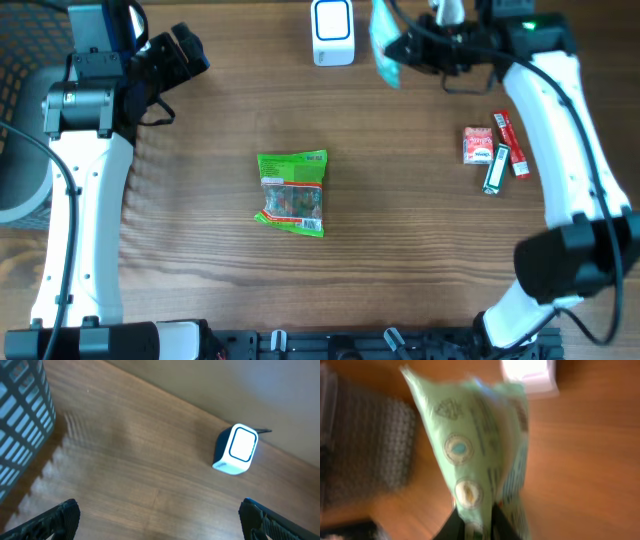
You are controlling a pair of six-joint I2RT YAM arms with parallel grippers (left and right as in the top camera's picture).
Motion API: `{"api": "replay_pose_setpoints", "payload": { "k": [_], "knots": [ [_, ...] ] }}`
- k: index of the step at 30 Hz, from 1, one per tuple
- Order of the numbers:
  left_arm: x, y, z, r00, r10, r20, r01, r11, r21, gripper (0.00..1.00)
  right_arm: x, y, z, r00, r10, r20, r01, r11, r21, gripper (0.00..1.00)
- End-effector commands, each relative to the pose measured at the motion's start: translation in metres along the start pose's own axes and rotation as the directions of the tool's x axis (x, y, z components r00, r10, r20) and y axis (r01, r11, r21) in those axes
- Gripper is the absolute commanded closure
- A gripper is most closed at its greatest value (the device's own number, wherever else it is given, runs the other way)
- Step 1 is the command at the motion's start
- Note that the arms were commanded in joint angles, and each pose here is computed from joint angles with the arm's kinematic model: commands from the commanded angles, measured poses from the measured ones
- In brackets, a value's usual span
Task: Scan the item barcode
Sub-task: 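Lower the wipes pack at the right side and release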
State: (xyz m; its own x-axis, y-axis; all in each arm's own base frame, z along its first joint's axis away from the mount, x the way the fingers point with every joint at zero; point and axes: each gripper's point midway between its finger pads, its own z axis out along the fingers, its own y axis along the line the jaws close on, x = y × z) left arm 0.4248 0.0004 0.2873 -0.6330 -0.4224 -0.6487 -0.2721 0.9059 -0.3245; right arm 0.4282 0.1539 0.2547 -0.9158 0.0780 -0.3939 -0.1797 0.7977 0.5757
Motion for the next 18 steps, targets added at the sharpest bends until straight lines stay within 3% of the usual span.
{"api": "replay_pose_setpoints", "payload": {
  "k": [1, 3, 5, 9, 13, 14, 15, 18],
  "knots": [
    [-0.002, 0.001, 0.0, 1.0, 0.013, 0.008, -0.013, 1.0, -0.007, 0.0, 0.048, -0.063, -0.017, 0.973, -0.114, -0.199, 0.177, 0.924, 0.338, 0.95],
    [-0.002, 0.001, 0.0, 1.0, 0.013, 0.007, -0.013, 1.0, -0.007, 0.0, 0.081, -0.109, -0.018, 0.961, 0.04, -0.272, 0.114, 0.844, 0.524, 0.95],
    [-0.002, 0.001, 0.0, 1.0, 0.013, 0.007, -0.013, 1.0, -0.007, 0.0, 0.11, -0.135, 0.004, 0.943, 0.101, -0.317, 0.097, 0.828, 0.552, 0.89],
    [-0.002, 0.001, 0.0, 1.0, 0.013, 0.007, -0.013, 1.0, -0.007, 0.0, 0.142, -0.173, 0.042, 0.939, 0.11, -0.326, 0.103, 0.814, 0.572, 0.81],
    [-0.002, 0.001, 0.0, 1.0, 0.013, 0.008, -0.013, 1.0, -0.007, 0.0, 0.141, -0.2, 0.035, 0.948, 0.093, -0.305, 0.148, 0.719, 0.679, 0.72],
    [-0.002, 0.001, 0.0, 1.0, 0.013, 0.007, -0.013, 1.0, -0.007, 0.0, 0.139, -0.198, 0.037, 0.949, 0.083, -0.303, 0.15, 0.729, 0.668, 0.48],
    [-0.002, 0.001, 0.0, 1.0, 0.013, 0.007, -0.013, 1.0, -0.007, 0.0, 0.139, -0.188, 0.046, 0.945, 0.046, -0.324, 0.167, 0.784, 0.598, 0.4],
    [-0.002, 0.001, 0.0, 1.0, 0.013, 0.007, -0.013, 1.0, -0.007, 0.0, 0.134, -0.154, 0.061, 0.938, -0.043, -0.345, 0.191, 0.892, 0.409, 0.43]
  ]
}}
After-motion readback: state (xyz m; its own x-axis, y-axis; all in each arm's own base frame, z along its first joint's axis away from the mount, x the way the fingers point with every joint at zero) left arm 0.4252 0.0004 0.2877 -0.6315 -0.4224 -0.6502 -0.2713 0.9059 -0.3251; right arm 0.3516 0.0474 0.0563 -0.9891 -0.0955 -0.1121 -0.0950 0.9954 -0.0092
